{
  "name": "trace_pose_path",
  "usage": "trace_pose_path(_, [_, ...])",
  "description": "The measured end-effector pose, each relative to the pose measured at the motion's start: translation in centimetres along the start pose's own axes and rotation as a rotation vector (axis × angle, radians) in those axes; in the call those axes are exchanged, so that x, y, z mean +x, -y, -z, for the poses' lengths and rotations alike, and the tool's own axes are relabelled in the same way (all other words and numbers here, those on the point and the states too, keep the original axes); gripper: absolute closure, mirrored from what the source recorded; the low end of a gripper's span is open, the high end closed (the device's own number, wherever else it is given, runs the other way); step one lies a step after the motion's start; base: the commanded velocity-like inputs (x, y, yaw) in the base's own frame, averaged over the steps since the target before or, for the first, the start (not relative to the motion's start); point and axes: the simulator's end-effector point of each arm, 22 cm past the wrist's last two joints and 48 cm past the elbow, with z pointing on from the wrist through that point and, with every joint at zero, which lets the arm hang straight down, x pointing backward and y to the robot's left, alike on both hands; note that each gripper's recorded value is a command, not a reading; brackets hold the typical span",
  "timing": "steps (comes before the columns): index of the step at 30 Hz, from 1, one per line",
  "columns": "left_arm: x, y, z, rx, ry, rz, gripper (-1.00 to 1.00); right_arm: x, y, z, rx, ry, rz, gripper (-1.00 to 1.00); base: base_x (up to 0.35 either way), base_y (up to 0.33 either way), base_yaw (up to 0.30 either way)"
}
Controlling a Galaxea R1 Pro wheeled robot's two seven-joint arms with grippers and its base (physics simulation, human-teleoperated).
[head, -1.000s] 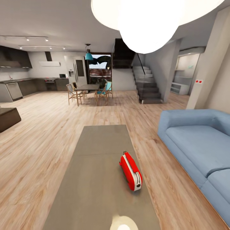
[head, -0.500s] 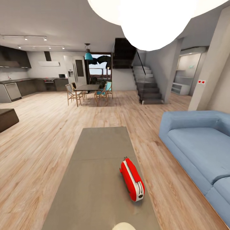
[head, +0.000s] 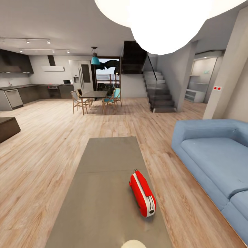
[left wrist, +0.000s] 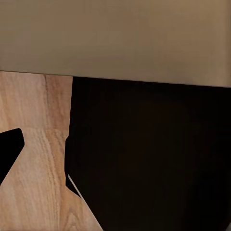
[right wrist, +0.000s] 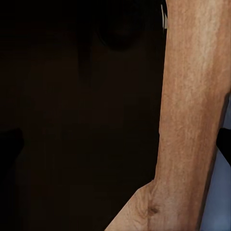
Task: Turn on the radio receiver that's on the table in the living room.
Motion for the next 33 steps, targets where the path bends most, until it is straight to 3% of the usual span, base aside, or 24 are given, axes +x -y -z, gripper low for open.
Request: trace_pose_path(33, [0.11, 0.37, 0.01, 0.004, -0.003, 0.000, -1.00, 0.03, 0.01, 0.00, 0.000, -0.001, -0.014, -1.00, 0.000, 0.000, 0.000])
